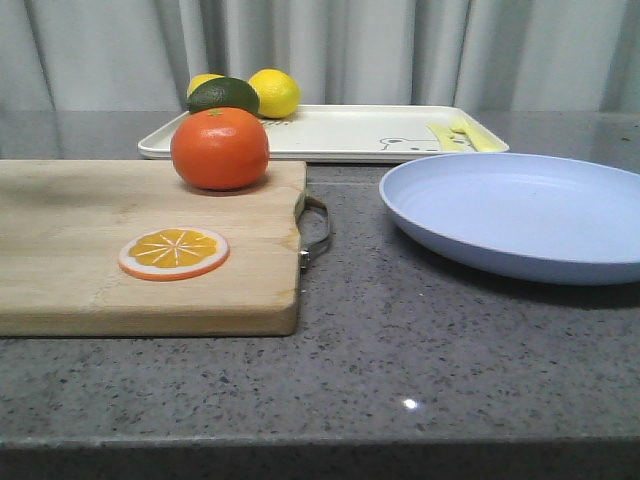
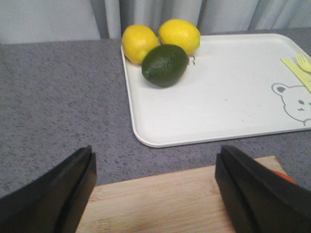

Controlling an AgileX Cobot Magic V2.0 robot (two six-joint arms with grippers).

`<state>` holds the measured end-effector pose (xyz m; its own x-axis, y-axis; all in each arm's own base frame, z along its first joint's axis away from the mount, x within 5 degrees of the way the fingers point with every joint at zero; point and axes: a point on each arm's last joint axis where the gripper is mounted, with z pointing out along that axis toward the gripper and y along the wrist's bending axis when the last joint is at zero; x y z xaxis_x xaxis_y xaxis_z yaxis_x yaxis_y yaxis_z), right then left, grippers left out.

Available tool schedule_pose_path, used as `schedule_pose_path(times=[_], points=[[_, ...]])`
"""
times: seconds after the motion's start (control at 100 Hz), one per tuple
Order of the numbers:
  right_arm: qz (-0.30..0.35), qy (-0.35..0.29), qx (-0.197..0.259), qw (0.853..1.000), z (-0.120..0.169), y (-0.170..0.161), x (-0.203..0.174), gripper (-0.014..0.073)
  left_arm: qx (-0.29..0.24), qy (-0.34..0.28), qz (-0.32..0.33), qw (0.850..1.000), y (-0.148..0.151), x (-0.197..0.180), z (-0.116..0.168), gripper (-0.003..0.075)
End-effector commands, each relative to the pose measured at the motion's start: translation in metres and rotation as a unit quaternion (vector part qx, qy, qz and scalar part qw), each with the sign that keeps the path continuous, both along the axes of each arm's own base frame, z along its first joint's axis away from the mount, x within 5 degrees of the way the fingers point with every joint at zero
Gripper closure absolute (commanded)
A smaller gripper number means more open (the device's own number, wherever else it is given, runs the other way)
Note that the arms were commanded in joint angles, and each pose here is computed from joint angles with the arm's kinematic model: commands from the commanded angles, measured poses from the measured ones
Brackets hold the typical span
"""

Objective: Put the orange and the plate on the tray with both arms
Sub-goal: 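Lower the left gripper onto the orange and close around it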

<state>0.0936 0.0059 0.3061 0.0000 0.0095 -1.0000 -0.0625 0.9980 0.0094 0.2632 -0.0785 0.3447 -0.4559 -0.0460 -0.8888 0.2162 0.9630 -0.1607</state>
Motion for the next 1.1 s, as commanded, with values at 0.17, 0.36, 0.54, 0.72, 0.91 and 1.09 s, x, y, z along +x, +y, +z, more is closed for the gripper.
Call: schedule_pose_path(times=[0.17, 0.36, 0.54, 0.72, 0.91, 1.09], points=[[-0.003, -0.053, 0.002, 0.999, 0.018, -0.001, 0.001, 0.0661, -0.014, 0.091, -0.044, 0.995, -0.042, 0.034, 0.018, 0.0202], [-0.003, -0.053, 0.002, 0.999, 0.018, -0.001, 0.001, 0.0661, -0.013, 0.149, -0.102, 0.983, -0.077, 0.052, 0.012, 0.0202], [-0.003, -0.053, 0.002, 0.999, 0.018, -0.001, 0.001, 0.0661, -0.001, 0.189, -0.132, 0.973, -0.099, 0.062, -0.002, 0.0202], [-0.003, -0.053, 0.002, 0.999, 0.018, -0.001, 0.001, 0.0661, -0.003, 0.220, -0.146, 0.965, -0.108, 0.068, -0.017, 0.0202], [-0.003, -0.053, 0.002, 0.999, 0.018, -0.001, 0.001, 0.0661, 0.005, 0.241, -0.146, 0.959, -0.110, 0.072, -0.029, 0.0203], [-0.003, -0.053, 0.002, 0.999, 0.018, -0.001, 0.001, 0.0661, 0.014, 0.264, -0.150, 0.953, -0.109, 0.069, -0.032, 0.0210]])
